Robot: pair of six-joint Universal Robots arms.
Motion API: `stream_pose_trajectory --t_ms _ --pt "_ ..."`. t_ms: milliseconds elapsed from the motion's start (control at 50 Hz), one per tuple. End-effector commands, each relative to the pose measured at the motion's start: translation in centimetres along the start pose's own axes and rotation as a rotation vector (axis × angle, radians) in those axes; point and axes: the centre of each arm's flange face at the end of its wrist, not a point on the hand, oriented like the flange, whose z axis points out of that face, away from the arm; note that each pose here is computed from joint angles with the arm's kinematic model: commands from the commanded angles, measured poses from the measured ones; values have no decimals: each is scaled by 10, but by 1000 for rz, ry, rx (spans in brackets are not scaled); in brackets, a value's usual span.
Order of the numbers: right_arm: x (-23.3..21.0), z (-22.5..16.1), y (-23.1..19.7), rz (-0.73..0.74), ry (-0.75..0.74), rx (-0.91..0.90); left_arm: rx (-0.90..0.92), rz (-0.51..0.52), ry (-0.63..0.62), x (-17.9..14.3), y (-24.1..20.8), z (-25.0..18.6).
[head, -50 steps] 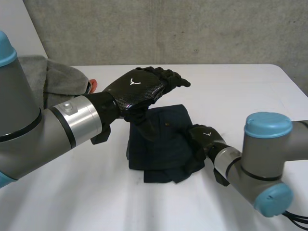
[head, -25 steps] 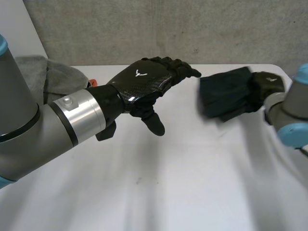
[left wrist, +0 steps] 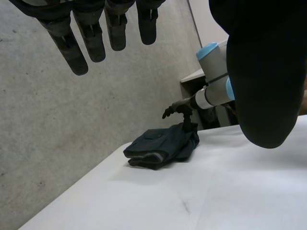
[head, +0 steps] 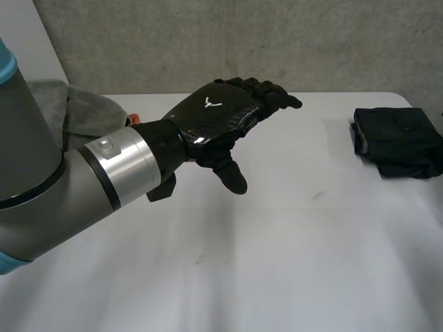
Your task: Fold the laundry.
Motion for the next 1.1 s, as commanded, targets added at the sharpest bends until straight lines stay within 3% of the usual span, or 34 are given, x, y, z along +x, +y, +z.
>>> stream_pose_trajectory --t_ms 20,80,140,260,360,420,480,520,600,660,740,820,940,1000,1100 --pt "5 -6 -38 -113 174 107 14 -1 -20 -2 -3 1" --pt "10 -13 -77 -139 326 247 21 -12 -25 -3 -4 1" --pt "8 -18 -98 -119 361 333 42 -10 -46 -6 -8 1" --pt "-32 -47 -140 -131 185 471 99 -26 -192 -29 -16 2" --pt "-93 -97 -169 -183 -70 594 209 24 -492 -90 -30 -6" --pt "-138 -135 -162 -234 -272 613 256 60 -622 -125 -36 -14" --pt "-176 -176 -139 -303 -466 558 208 92 -808 -197 -11 -24" --pt "-193 -205 -123 -340 -561 503 170 123 -860 -221 2 -26" --pt "-209 -248 -91 -412 -657 376 40 237 -978 -277 42 -34" --pt "-216 -276 -56 -492 -728 259 -115 328 -1110 -329 97 -52" --pt "-214 -295 -21 -577 -775 168 -172 430 -1175 -363 137 -60" --pt "-207 -301 -1 -614 -783 110 -160 457 -1158 -377 173 -60" --pt "-205 -302 3 -616 -782 99 -84 444 -1118 -373 168 -54" --pt "-203 -298 0 -611 -768 104 41 408 -1137 -359 117 -54" --pt "-195 -291 -13 -600 -725 128 294 335 -1063 -309 32 -46"
